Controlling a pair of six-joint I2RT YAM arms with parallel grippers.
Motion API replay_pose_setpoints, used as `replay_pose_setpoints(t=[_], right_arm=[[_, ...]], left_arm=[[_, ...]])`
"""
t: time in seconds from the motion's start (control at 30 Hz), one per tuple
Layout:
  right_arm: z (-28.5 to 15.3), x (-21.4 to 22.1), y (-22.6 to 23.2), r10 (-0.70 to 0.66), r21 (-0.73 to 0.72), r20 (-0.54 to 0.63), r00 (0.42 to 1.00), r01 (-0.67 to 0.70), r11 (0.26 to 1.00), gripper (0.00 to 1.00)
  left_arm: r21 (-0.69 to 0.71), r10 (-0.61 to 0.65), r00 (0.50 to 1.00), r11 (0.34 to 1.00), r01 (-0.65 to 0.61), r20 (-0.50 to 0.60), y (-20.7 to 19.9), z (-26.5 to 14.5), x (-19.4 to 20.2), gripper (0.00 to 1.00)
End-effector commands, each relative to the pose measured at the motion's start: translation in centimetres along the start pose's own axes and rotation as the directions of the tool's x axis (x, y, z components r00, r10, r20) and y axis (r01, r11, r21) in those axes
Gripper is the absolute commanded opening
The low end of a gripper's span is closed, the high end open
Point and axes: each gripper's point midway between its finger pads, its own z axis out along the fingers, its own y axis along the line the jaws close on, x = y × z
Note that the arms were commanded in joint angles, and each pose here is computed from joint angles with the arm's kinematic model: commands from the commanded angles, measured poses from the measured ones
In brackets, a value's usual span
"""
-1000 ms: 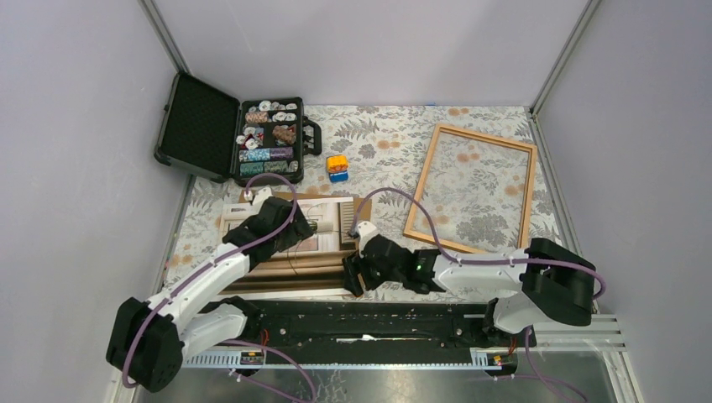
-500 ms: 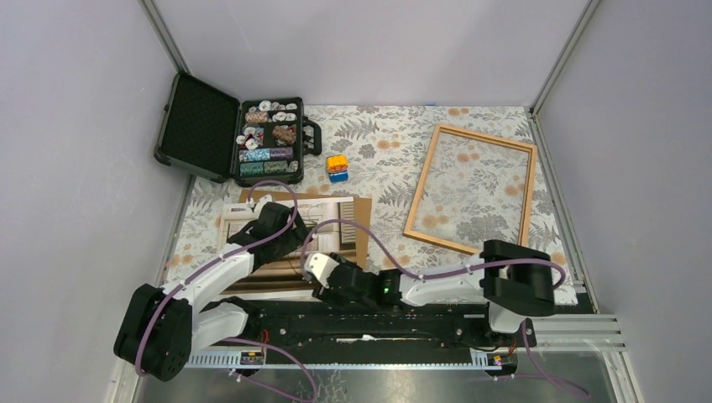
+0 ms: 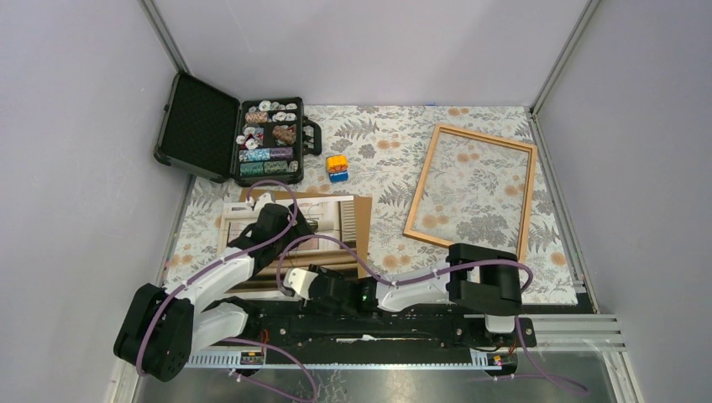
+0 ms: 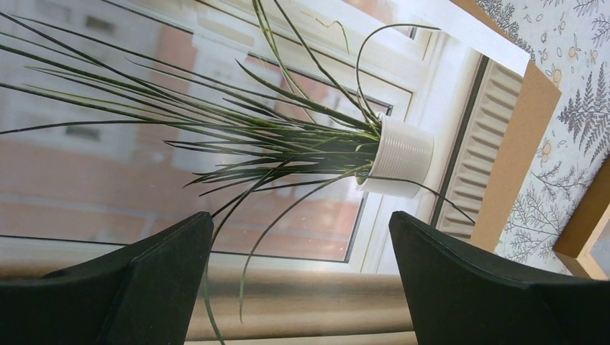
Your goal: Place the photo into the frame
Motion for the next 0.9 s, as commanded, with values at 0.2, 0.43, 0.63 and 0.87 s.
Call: replay_pose_setpoints(t=[0.2,0.43,0.63,0.87], right_arm=[[1.1,-1.8,-0.7,-0.089,0.119,0.036,0.995,0.084,0.989,0.65],[0.5,-2.2,-2.4,-0.122,0.244,0.028,0.992,0.111,0.963,0.60],[-1.2,-4.4,-3.2,-0.079,0.259,0.098,0.992,0.051,0.965,0.57],[-1.3,-3.2,-4.2,-0.085,0.330,0.084,0.993,0.053,0.942,0.57]], left_arm=[[-0.041,-0.009,0.998,0.999,0.006,-0.062,1.8,0.1,2.1,0.99],[-0.039,-0.009,0.998,0.999,0.007,-0.062,1.8,0.1,2.1,0.99],[-0.040,-0.008,0.998,0.999,0.005,-0.063,1.8,0.1,2.1,0.99],[-0.036,-0.005,0.998,0.999,0.002,-0.065,1.8,0.1,2.1,0.99]])
